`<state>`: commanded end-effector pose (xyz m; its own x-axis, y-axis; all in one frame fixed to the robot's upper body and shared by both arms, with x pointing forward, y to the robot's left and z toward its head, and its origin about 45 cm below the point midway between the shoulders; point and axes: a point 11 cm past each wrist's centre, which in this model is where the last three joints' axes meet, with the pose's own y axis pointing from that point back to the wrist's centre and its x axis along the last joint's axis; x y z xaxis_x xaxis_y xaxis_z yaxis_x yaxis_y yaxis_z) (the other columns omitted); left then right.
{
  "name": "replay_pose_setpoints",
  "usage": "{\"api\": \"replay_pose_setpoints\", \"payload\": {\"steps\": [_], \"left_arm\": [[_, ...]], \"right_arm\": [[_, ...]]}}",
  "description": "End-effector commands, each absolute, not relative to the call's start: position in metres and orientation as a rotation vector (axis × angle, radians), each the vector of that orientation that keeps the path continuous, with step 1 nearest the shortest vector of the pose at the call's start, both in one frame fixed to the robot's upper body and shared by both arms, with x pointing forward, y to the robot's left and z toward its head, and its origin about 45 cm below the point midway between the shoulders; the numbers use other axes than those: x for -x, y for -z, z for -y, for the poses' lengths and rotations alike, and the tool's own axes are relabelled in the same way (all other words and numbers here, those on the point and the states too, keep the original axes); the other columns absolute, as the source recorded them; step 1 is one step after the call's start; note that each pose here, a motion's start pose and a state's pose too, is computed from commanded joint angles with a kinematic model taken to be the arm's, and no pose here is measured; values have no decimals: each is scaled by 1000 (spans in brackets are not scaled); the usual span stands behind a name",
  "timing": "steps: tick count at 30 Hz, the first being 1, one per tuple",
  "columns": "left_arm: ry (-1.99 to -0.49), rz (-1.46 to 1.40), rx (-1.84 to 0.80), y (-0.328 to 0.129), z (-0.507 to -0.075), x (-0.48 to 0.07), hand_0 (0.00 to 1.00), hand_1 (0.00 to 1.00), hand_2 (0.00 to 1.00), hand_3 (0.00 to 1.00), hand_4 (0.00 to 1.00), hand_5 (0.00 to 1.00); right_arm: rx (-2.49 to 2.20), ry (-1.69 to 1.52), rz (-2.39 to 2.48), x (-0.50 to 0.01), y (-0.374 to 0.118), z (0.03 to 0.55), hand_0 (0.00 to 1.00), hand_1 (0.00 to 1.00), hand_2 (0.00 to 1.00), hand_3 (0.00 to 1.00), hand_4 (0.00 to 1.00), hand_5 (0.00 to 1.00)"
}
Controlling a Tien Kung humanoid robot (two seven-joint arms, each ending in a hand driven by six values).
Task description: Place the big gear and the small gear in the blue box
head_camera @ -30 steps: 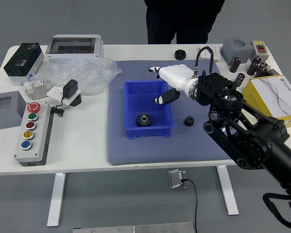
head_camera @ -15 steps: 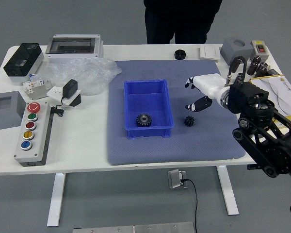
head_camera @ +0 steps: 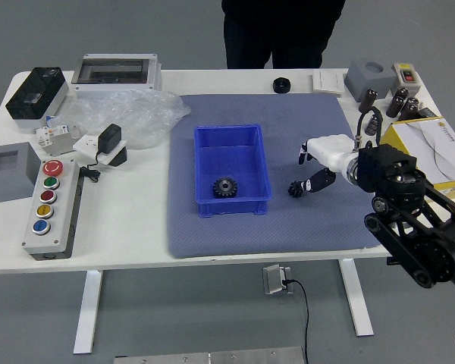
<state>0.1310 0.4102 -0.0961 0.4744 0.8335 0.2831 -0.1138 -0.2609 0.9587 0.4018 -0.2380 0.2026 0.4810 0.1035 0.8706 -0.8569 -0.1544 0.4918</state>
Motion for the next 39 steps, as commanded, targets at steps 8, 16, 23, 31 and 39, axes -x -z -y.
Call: {"api": "replay_pose_setpoints", "payload": {"steps": [8,16,23,31,39], "left_arm": [[-1029,-645,-1576,97,-409,-130,779,747,737,676,560,246],[-1024,-643,-1579,97,-409,-129,779,747,737,676,559,246],[-1022,-641,-1579,97,-409,-130,779,747,737,676,559,246],[-1019,-641,-1580,97,-408,-129,779,747,737,675,558,250],[-1020,-640,-1578,97,-408,-130,779,748,738,676,558,246]], "right_arm": [[-1505,-952,670,-399,-192,231,771,663,702,663,737,291],[-1515,-936,658,-397,-184,227,763,660,697,666,722,272],[-1520,-927,650,-396,-179,226,762,658,694,667,717,266],[-1523,-920,645,-394,-174,225,759,652,689,663,710,262],[-1524,-919,651,-394,-173,224,719,599,634,643,657,256]]}}
